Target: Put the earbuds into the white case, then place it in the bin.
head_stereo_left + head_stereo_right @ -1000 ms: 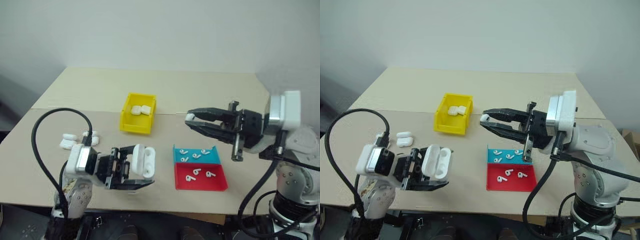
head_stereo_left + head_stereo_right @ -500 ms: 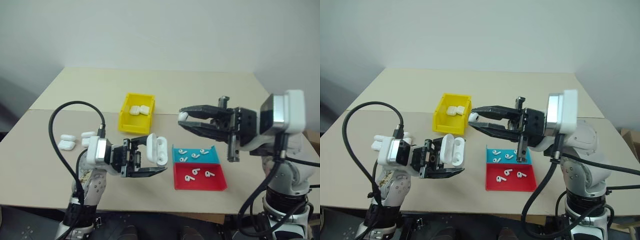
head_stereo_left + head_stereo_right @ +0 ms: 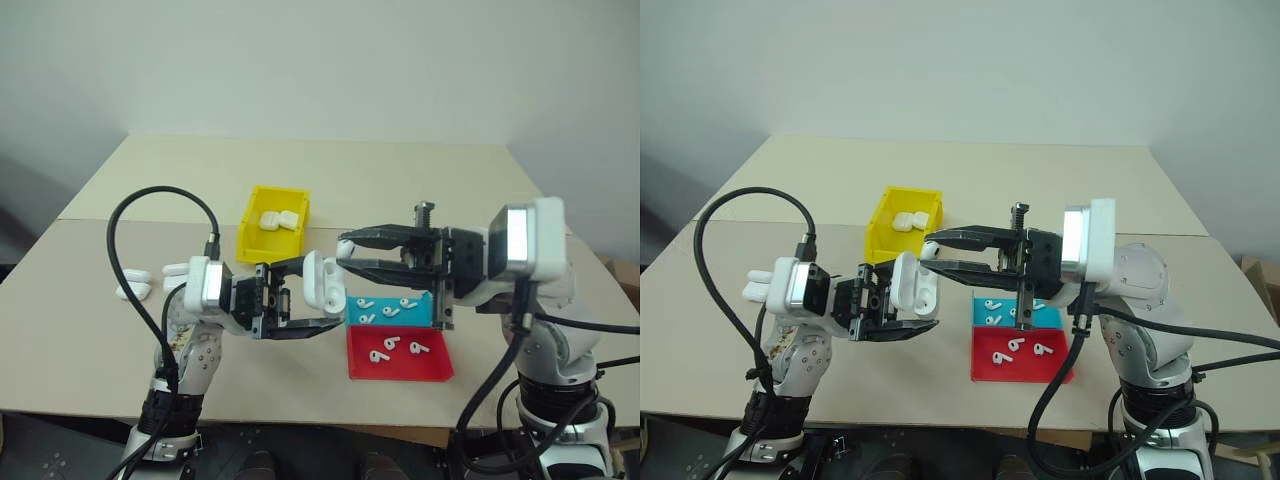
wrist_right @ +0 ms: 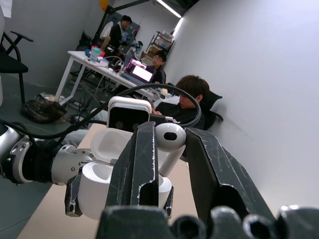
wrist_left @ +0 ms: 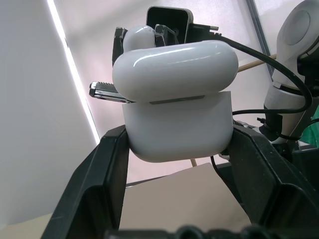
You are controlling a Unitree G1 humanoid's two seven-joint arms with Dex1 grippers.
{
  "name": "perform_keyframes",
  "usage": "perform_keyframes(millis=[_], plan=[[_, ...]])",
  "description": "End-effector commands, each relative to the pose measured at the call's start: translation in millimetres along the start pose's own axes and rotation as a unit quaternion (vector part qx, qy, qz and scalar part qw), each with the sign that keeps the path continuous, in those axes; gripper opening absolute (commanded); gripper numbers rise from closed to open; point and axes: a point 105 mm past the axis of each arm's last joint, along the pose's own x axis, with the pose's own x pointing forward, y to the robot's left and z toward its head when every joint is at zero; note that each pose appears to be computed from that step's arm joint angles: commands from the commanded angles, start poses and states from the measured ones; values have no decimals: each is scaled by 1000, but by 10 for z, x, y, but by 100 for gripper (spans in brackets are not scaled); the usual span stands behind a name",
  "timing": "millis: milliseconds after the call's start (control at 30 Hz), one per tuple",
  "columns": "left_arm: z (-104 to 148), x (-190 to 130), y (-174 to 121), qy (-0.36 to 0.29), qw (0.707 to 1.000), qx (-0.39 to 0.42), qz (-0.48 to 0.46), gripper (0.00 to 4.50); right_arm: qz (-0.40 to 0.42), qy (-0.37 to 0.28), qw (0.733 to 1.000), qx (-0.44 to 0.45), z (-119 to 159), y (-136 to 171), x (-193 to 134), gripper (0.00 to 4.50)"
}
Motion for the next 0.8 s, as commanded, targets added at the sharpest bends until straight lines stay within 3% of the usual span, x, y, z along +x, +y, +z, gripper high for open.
perform_keyframes(millis=[33, 800], plan=[[56, 63, -2, -7, 1000, 17, -7, 273, 7, -3, 1000, -19, 36, 24, 8, 89], [31, 63, -30, -4, 1000, 18, -12, 273, 21, 24, 999, -31, -158, 101, 4, 89]])
